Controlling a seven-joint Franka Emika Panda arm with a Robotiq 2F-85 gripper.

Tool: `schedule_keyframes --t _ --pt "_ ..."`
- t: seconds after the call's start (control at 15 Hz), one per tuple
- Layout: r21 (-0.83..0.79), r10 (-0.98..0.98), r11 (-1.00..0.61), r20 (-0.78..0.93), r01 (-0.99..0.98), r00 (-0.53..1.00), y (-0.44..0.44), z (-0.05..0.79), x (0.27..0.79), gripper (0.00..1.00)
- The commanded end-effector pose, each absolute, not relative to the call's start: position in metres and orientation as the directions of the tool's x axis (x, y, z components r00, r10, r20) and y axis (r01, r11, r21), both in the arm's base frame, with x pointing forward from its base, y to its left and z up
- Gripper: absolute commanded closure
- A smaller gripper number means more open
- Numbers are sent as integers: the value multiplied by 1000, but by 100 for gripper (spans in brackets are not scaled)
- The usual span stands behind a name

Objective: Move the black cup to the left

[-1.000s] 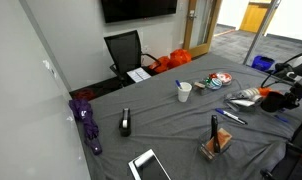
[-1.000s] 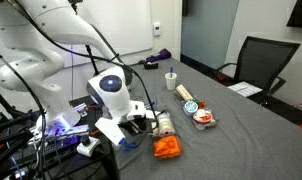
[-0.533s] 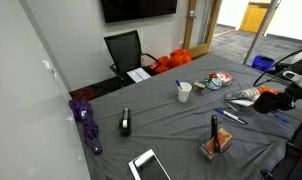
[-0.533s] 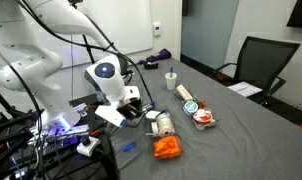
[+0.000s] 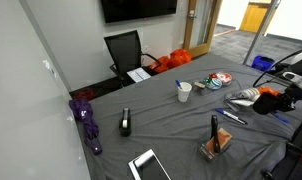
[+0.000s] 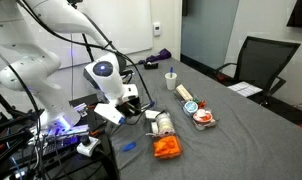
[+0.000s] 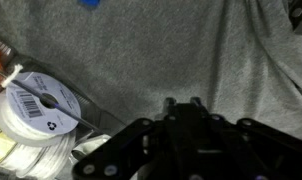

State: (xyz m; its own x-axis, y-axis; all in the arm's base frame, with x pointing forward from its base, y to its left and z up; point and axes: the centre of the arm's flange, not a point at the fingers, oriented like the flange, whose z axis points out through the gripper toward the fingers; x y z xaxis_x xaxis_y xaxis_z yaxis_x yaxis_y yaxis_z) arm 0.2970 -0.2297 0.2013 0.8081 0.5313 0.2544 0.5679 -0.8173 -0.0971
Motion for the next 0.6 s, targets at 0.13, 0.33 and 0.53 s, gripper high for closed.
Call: schedule_keyframes --t 0.13,0.33,0.53 --pt "-94 521 -826 249 556 816 -223 202 298 95" --pt "-109 483 -850 229 515 845 -212 205 305 95" --pt "-126 429 -878 219 461 876 -193 208 320 95"
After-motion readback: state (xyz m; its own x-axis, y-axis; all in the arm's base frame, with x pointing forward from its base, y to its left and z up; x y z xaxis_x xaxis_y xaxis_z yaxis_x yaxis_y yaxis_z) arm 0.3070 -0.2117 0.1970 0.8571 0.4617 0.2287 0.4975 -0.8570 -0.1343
